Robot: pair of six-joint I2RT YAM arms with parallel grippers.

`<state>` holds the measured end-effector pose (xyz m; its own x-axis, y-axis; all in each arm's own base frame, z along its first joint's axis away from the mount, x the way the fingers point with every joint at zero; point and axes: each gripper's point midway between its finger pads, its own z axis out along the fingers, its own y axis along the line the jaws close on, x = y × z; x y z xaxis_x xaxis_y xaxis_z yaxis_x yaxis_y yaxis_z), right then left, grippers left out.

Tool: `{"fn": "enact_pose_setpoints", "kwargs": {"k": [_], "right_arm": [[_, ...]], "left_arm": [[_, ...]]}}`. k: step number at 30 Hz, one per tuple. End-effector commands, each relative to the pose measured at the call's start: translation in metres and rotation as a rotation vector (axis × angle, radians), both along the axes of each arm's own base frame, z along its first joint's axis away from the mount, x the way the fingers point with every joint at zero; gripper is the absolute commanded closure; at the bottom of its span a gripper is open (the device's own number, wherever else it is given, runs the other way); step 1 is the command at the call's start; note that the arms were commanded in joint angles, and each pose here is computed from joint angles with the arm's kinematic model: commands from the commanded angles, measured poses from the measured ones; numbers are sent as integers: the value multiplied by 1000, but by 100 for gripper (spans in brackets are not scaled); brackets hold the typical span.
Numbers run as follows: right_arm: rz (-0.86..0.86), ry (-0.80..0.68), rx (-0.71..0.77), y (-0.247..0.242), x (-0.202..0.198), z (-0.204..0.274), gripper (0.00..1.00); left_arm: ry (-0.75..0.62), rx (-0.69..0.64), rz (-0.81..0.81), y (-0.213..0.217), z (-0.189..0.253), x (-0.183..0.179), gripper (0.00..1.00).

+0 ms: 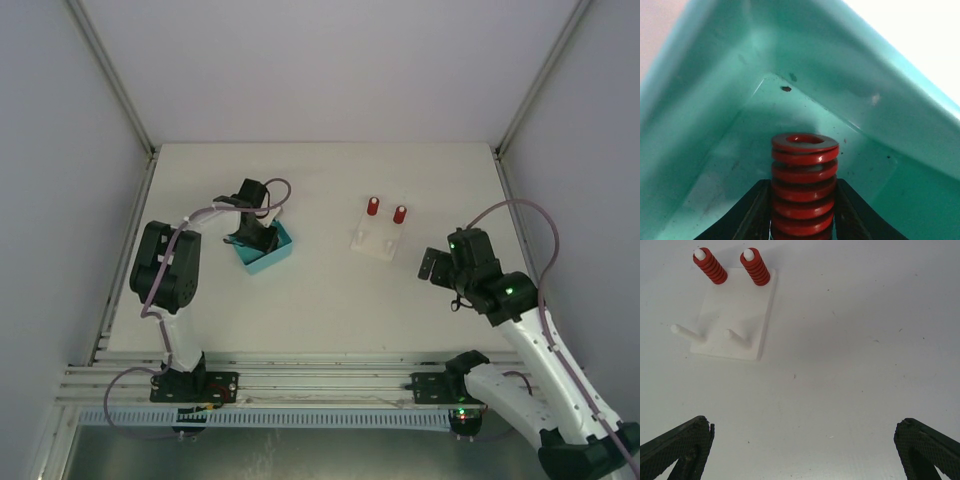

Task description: Install the large spring

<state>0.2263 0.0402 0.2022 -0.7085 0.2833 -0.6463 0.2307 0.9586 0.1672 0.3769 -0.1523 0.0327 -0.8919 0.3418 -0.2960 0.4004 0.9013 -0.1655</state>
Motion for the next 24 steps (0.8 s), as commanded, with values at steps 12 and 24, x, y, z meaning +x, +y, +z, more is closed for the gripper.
{"fn": "enact_pose_setpoints", "kwargs": {"k": [12,24], "right_arm": [[-39,-7,15,-5,-7,10,0],[-31,-9,-22,-10,-8,11,0]], "left_arm": [[-21,33,-13,5,-3,4,69],[-31,42,-6,7,1,8,76]]}}
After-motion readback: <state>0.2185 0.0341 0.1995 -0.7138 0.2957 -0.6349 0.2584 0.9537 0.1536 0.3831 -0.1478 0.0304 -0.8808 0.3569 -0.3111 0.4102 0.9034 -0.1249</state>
